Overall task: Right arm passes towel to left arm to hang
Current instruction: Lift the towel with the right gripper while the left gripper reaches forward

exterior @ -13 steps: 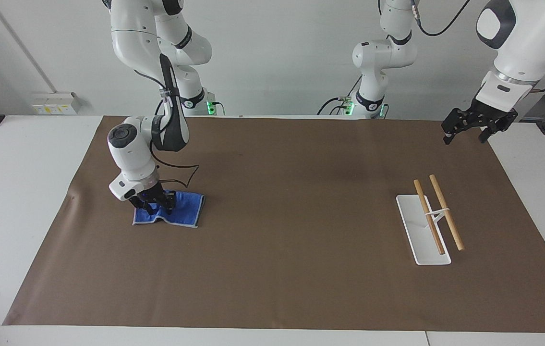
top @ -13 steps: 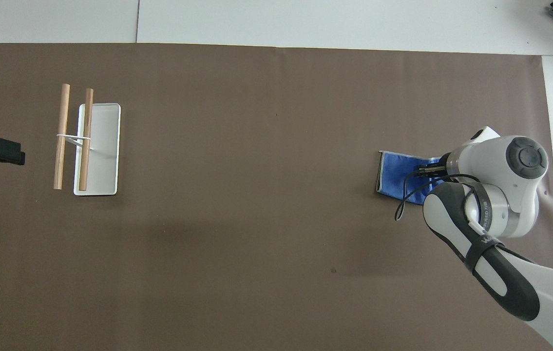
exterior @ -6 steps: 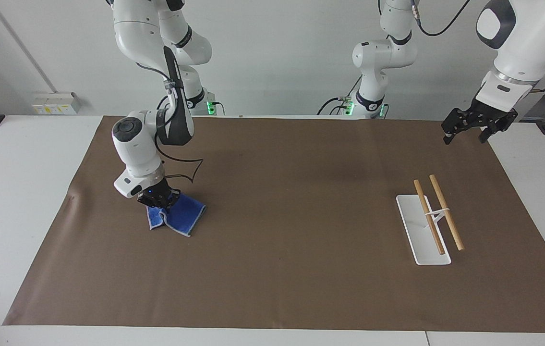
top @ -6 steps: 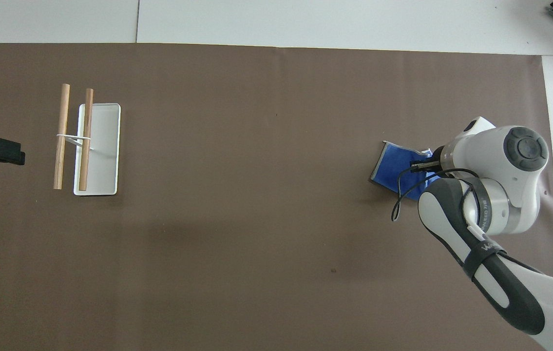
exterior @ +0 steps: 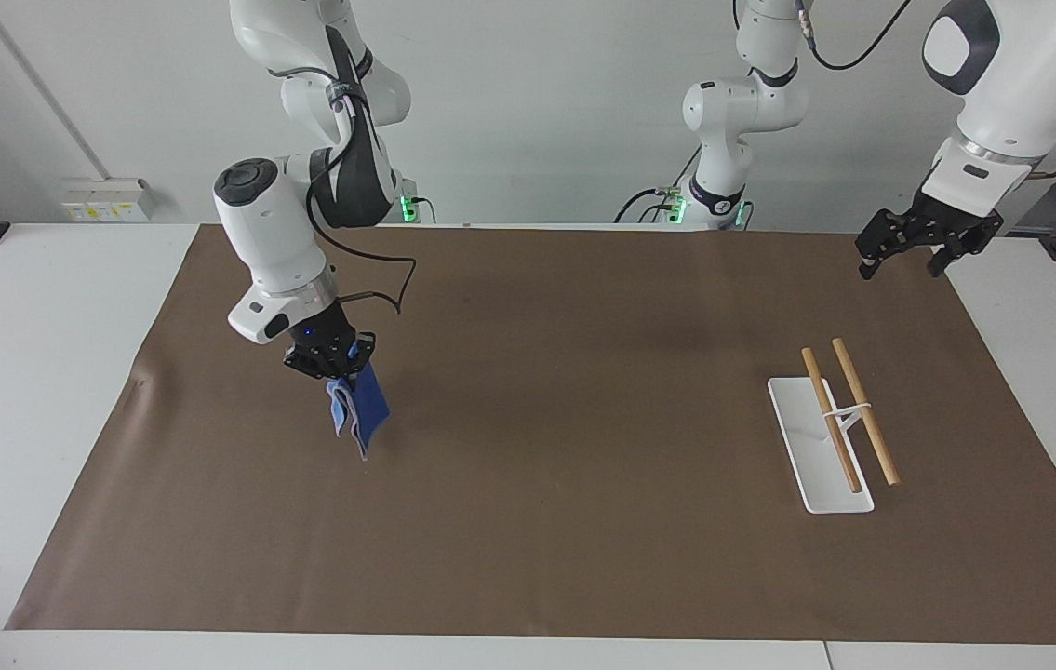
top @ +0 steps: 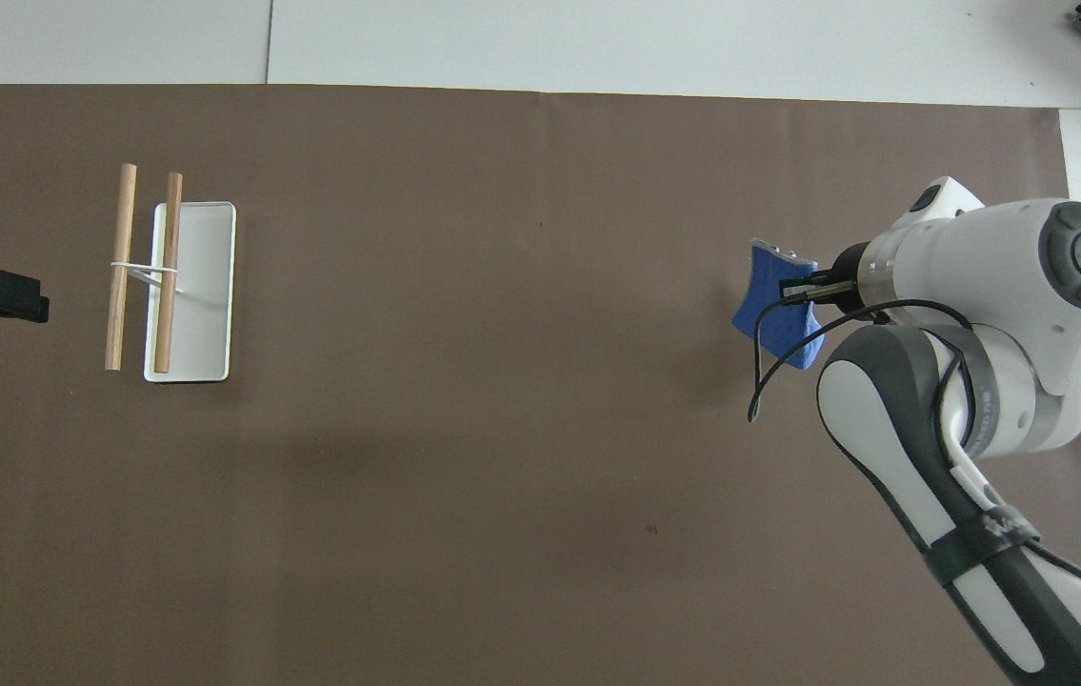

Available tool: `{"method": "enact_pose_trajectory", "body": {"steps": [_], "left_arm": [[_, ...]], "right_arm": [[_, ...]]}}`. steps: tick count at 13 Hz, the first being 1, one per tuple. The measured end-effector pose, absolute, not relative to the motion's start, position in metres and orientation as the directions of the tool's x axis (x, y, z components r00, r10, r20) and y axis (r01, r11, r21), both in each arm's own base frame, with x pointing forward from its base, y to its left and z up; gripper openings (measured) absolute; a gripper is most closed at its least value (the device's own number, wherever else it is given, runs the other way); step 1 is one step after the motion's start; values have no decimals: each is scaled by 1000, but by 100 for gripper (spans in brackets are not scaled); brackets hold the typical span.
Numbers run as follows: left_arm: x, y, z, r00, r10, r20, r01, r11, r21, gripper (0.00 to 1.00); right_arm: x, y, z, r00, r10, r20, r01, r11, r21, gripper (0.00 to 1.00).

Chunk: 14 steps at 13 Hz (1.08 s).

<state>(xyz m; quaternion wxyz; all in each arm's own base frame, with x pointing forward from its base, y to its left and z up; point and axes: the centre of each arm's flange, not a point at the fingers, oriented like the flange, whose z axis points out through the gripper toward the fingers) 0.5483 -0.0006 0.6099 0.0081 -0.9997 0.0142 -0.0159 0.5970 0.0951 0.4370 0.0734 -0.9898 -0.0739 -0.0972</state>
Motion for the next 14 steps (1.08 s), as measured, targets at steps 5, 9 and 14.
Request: {"method": "enact_pose_trajectory", "body": {"steps": [5,9,14], "left_arm": [[548,-1,610,999,-29,31,-28,-999,-17,100],[547,-2,611,999,-30,33,-30,-999,-17,100],[545,-35,601,1000,-6,30,-10,-994,112,100]], "right_arm": [[592,181,478,968,65,242,163,-897,-411,4],[580,225,492,979,7,201,144,-721,-678,4],[566,268,507,988,-97,121,72,-407,-911,4]]}}
